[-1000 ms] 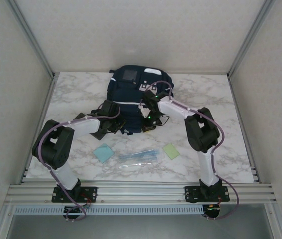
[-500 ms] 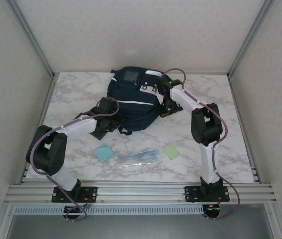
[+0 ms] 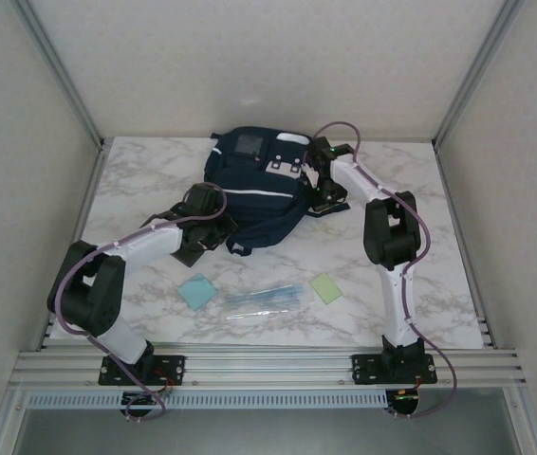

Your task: Pack the student bag

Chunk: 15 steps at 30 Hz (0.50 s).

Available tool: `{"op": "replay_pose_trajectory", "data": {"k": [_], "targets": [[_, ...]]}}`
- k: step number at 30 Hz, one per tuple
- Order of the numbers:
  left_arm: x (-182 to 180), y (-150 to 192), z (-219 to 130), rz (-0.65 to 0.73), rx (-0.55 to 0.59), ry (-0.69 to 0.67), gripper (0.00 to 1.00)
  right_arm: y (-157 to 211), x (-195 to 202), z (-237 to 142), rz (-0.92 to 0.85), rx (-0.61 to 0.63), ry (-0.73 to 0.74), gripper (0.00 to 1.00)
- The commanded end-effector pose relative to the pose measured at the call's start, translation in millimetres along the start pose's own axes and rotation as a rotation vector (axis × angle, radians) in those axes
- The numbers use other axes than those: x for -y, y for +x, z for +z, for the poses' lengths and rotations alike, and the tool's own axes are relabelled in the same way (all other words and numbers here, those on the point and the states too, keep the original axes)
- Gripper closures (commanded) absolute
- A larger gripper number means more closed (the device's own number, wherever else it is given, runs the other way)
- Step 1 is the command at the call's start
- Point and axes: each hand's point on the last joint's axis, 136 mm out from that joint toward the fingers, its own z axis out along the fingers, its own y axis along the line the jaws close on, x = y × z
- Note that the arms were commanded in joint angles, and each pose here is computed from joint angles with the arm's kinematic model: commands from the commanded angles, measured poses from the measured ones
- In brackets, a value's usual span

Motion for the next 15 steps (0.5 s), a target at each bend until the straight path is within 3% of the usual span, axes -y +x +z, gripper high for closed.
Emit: {"op": "replay_pose_trajectory", "data": {"k": [1, 5, 10, 15], "targets": [[-19.5, 0.6, -17.2, 0.050, 0.005, -0.066, 1.00, -29.6, 101.1, -21.6, 0.155, 0.163, 0.378, 1.00], [-24.1, 1.8, -23.1, 0.076, 0.007, -0.084, 1.00, -32.0, 102.4, -20.8, 0.153, 0.162, 0.367, 1.00], [-18.4, 2.1, -20.9, 0.067, 0.002, -0.055, 1.00, -33.5, 60.0, -27.2, 0.189, 0.202, 0.108, 1.00], [-9.6, 5.6, -16.0, 0.072, -0.017, -0.029, 1.00, -28.7, 20.7, -44.7, 0.232, 0.251, -0.125, 0.75]]}}
